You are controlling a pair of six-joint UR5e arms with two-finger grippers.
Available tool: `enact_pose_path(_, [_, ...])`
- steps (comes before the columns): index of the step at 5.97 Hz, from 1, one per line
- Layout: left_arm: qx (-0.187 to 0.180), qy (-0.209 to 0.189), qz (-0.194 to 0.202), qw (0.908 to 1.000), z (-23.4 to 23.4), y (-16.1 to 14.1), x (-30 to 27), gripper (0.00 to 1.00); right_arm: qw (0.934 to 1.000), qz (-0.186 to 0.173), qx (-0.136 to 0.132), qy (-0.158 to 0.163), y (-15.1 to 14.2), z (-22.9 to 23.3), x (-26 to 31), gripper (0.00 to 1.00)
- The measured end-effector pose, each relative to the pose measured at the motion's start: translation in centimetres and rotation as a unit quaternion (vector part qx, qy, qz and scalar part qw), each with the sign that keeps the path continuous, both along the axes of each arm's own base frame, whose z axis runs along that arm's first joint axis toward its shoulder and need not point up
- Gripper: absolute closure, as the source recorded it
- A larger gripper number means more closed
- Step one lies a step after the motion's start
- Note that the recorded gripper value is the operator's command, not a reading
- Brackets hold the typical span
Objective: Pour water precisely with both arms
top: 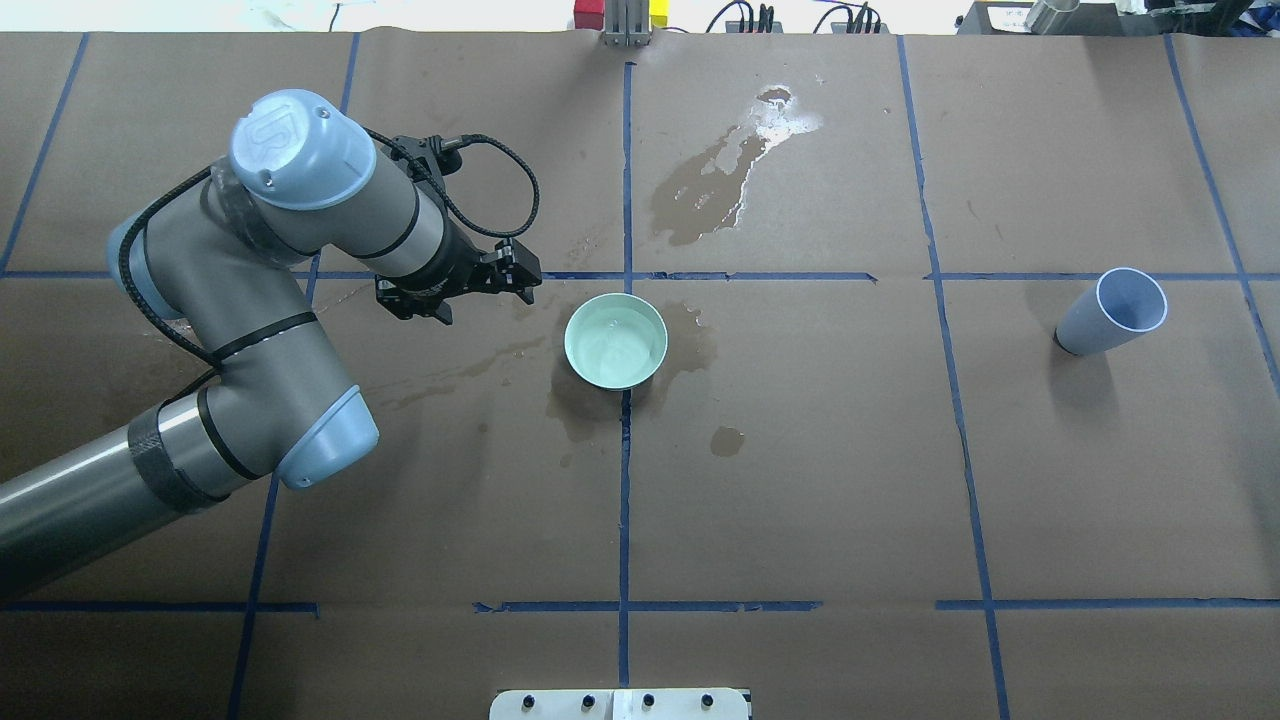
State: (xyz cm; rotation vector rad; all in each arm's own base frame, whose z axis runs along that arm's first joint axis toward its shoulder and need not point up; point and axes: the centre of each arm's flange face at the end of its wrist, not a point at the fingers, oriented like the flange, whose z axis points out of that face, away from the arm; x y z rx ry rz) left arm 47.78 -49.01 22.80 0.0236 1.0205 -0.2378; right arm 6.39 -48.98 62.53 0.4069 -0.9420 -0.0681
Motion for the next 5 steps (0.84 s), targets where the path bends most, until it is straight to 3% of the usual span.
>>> enact_pose_path(2, [-0.002, -0.004, -0.003, 1.0000, 0.0, 0.5, 1.2, 0.00, 0.9960, -0.063, -0.035, 0.053, 0.2, 0.5, 0.4, 0.00])
enact_pose_path(4, [-0.011, -0.010, -0.012, 0.9998, 0.2, 1.0, 2.8, 0.00, 0.9901, -0.077, -0.070, 0.094, 2.7, 2.3, 1.0, 0.00])
enact_pose_path(5, [-0.016, -0.015, -0.022, 0.9995, 0.0, 1.6, 4.6, 0.00, 0.9894, -0.077, -0.076, 0.097, 3.6, 2.6, 1.1, 0.00])
